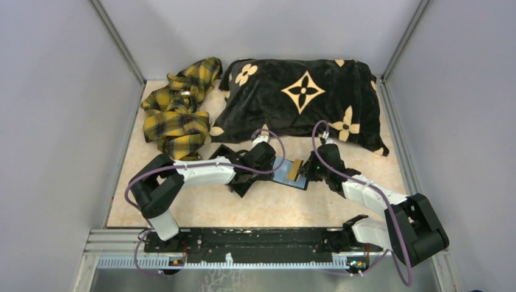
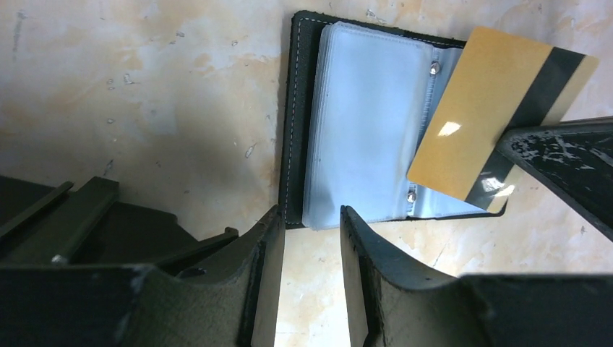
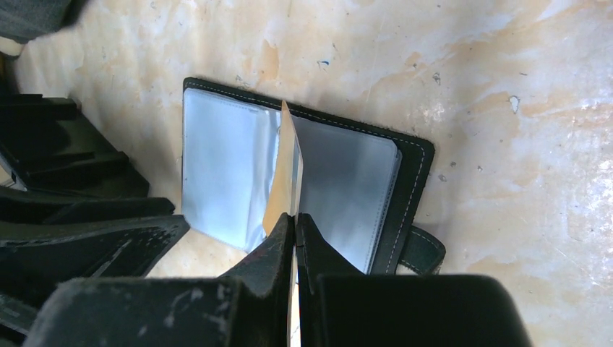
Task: Put the credit cards into the card holder
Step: Insert the credit card into the card holder.
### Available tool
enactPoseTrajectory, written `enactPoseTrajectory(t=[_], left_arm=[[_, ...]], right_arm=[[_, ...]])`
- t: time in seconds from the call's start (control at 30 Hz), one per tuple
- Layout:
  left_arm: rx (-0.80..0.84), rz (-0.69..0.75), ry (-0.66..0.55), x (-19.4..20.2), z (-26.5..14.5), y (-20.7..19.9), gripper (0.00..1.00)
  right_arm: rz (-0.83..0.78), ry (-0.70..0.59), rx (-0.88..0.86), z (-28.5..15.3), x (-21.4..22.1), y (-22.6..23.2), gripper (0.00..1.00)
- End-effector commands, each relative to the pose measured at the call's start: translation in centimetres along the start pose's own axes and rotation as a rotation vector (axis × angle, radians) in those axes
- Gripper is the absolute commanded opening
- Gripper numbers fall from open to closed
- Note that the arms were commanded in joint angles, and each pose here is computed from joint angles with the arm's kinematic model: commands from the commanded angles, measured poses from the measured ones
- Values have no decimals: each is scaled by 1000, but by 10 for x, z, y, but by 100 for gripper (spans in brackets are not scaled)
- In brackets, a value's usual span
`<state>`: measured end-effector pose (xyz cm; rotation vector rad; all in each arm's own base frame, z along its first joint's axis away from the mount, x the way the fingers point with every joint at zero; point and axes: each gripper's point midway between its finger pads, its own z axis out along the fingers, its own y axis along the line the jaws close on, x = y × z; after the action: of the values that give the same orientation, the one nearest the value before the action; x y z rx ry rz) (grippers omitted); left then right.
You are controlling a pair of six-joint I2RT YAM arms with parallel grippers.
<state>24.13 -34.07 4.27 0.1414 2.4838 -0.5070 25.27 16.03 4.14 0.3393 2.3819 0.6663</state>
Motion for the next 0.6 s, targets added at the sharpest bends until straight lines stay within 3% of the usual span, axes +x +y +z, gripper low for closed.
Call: enactPoseTrajectory(t=[0.0,0.57], left_arm=[[34,34,6,0,8,-12,41],[-37,56,44,21,19,13,38]], right_arm=[[-47,12,31,-4,-5,-3,0],[47,100,-87,7,20,10,0]])
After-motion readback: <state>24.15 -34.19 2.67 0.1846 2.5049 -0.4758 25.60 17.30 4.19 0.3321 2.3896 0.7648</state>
